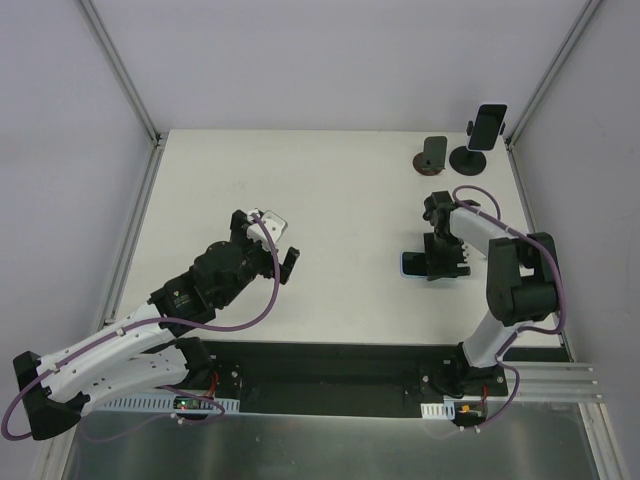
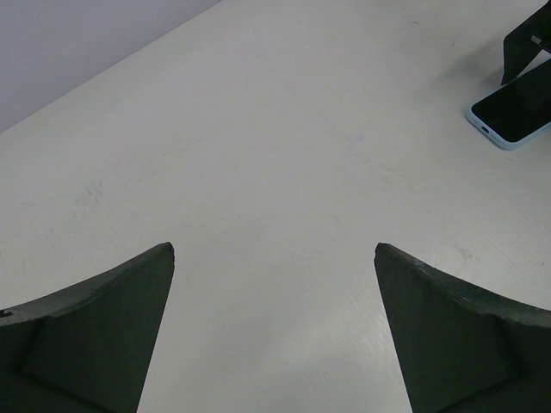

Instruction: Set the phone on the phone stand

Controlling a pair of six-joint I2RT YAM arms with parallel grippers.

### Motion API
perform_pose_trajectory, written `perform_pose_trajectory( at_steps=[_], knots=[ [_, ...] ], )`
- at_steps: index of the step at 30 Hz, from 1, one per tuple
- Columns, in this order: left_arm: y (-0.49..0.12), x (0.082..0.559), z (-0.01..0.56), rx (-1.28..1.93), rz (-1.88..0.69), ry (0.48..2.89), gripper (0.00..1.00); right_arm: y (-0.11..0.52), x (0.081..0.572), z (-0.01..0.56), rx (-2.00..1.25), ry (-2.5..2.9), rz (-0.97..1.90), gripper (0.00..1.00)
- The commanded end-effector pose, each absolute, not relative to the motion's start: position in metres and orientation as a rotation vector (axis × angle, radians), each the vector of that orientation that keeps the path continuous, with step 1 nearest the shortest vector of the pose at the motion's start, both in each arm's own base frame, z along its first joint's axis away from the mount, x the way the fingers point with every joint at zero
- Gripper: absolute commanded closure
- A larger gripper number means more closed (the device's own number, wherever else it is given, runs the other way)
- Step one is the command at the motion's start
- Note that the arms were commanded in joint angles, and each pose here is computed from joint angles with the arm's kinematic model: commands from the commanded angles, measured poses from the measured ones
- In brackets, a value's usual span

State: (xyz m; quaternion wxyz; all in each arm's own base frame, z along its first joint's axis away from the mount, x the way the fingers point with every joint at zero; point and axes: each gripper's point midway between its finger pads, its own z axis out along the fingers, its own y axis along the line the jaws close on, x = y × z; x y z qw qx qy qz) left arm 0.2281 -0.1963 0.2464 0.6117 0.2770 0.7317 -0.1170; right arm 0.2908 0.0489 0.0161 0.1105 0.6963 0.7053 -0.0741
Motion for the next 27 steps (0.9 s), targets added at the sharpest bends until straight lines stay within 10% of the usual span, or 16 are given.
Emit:
perform_pose_trajectory(
  at_steps=[1,11,27],
  knots=[
    [-0.2,0.227,0.258,0.629,-0.29,1.659,0.01,0.043,0.289,0.01,2.064,1.989,-0.239,0.4],
    [-0.199,0.227,0.258,0.629,-0.289,1.657,0.01,0.039,0.289,0.028,1.924,1.953,-0.105,0.97],
    [-0.201,0.228,0.257,0.631,-0.287,1.662,0.01,0.03,0.364,0.23,0.464,1.905,-0.075,0.99]
  ],
)
